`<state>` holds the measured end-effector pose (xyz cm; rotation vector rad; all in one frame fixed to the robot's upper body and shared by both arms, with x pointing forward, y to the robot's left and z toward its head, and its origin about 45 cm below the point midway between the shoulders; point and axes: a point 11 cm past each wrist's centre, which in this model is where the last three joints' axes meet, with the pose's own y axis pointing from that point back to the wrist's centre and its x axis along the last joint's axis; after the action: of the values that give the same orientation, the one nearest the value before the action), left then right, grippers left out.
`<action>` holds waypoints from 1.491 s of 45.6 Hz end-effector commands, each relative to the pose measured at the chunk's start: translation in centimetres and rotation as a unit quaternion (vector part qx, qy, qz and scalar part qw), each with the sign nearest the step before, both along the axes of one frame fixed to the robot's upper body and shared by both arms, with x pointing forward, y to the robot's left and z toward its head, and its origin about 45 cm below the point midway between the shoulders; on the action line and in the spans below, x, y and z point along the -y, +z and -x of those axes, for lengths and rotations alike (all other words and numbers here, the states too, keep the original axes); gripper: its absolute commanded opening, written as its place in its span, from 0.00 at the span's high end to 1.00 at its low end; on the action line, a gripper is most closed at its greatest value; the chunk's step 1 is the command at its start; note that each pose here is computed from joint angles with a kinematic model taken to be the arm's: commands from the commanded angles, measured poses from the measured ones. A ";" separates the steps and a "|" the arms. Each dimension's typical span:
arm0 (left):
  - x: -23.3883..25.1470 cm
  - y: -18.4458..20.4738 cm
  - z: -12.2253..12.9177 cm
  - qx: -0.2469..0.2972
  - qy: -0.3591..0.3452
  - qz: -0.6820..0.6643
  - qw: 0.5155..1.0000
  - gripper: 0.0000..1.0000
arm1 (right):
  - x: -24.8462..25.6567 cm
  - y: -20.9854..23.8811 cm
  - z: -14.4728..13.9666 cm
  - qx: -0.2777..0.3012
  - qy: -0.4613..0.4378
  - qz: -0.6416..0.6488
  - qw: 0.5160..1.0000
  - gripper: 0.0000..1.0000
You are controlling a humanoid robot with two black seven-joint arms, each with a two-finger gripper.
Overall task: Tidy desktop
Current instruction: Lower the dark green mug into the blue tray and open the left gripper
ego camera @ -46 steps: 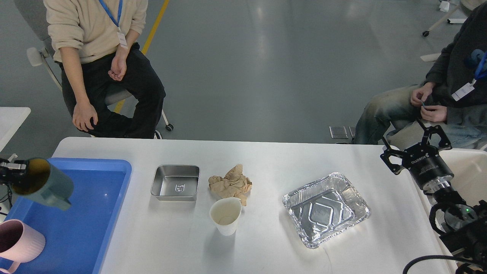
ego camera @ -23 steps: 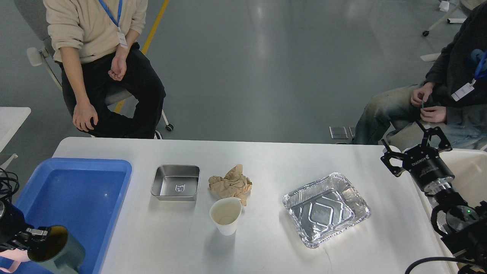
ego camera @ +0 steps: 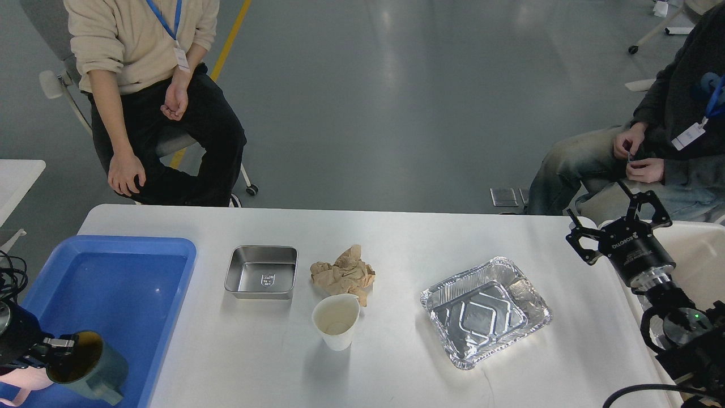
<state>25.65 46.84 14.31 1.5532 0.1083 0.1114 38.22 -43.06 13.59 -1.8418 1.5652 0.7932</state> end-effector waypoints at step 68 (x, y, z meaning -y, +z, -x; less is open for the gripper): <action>0.5 -0.7 0.2 0.013 0.012 0.045 0.999 0.03 | -0.2 0.1 -0.1 0.001 0.001 -0.001 1.000 0.00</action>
<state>25.33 46.38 13.40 1.4595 0.1112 0.1455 38.35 -42.88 13.64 -1.8427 1.5598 0.7933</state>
